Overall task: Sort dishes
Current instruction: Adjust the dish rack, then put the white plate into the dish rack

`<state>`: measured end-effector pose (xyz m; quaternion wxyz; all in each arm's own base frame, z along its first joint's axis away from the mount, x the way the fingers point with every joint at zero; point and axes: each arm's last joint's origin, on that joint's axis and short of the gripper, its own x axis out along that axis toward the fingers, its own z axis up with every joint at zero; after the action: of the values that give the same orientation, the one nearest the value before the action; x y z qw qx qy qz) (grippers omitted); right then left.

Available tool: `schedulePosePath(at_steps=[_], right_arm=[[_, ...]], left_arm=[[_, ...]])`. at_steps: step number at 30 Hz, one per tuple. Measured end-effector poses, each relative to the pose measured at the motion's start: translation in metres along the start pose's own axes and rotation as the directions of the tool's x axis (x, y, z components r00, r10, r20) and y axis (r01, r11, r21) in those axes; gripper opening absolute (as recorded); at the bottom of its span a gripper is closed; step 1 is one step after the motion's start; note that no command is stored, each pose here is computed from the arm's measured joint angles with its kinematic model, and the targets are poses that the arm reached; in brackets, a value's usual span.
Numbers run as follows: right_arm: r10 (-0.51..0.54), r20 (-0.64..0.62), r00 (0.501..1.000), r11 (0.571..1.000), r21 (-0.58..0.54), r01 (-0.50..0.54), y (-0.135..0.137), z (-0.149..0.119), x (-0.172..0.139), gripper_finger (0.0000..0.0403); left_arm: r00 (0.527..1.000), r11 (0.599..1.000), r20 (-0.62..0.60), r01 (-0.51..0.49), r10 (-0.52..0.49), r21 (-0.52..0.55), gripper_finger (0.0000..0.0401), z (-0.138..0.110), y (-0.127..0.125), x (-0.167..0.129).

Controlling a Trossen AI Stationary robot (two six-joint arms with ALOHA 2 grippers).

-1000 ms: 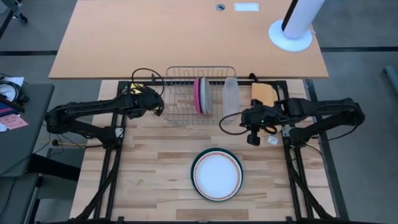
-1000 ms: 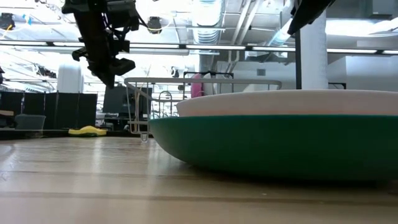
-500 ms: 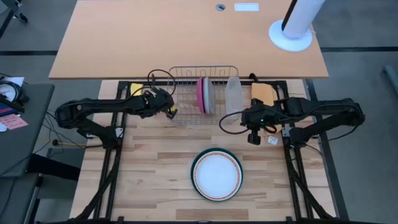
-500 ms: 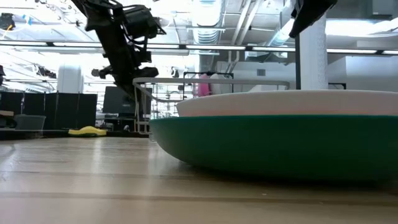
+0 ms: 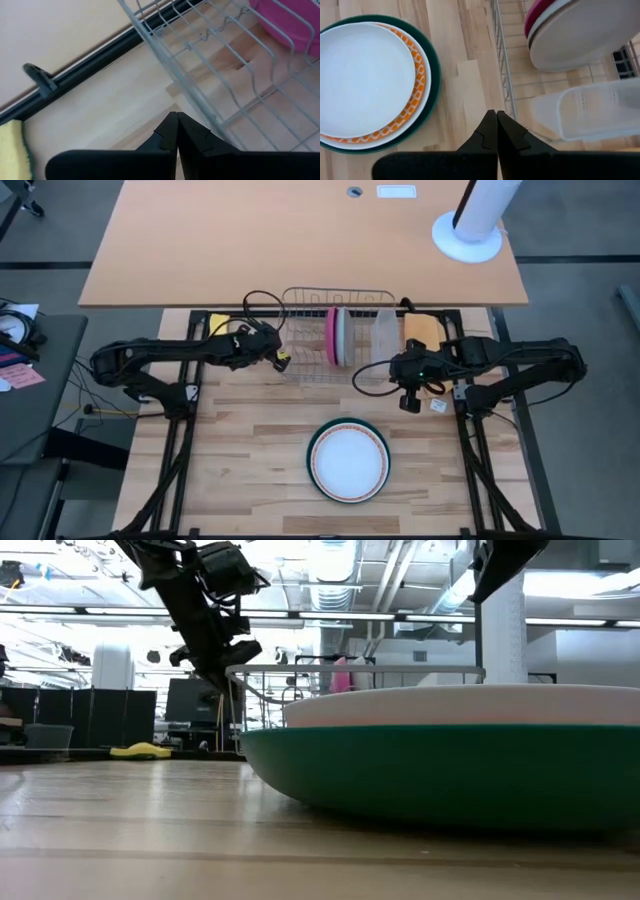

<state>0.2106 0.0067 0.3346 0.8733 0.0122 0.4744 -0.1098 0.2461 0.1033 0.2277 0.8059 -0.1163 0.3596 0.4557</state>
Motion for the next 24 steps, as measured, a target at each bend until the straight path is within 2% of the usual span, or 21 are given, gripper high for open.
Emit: schedulePosePath(at_steps=[6,11,18,24], right_arm=[[0.004,-0.053,0.999,0.999,0.038,-0.002,0.004,-0.006,-0.001,0.0],[0.022,-0.058,0.998,1.0,0.017,-0.021,0.011,-0.008,-0.003,0.0],[0.048,-0.053,0.997,0.999,-0.015,-0.049,0.021,-0.011,-0.006,0.0],[0.078,0.019,0.997,0.995,0.065,-0.079,0.027,-0.005,-0.005,0.0]], left_arm=[[0.997,0.999,-0.062,-0.051,0.052,0.008,0.0,-0.008,0.014,-0.016],[1.0,0.999,-0.008,-0.021,0.02,-0.046,0.0,-0.005,0.022,-0.039],[0.976,0.987,0.17,0.148,-0.134,-0.068,0.0,0.0,0.016,-0.08],[0.916,0.95,0.262,0.314,-0.305,0.01,0.0,0.001,-0.001,-0.103]])
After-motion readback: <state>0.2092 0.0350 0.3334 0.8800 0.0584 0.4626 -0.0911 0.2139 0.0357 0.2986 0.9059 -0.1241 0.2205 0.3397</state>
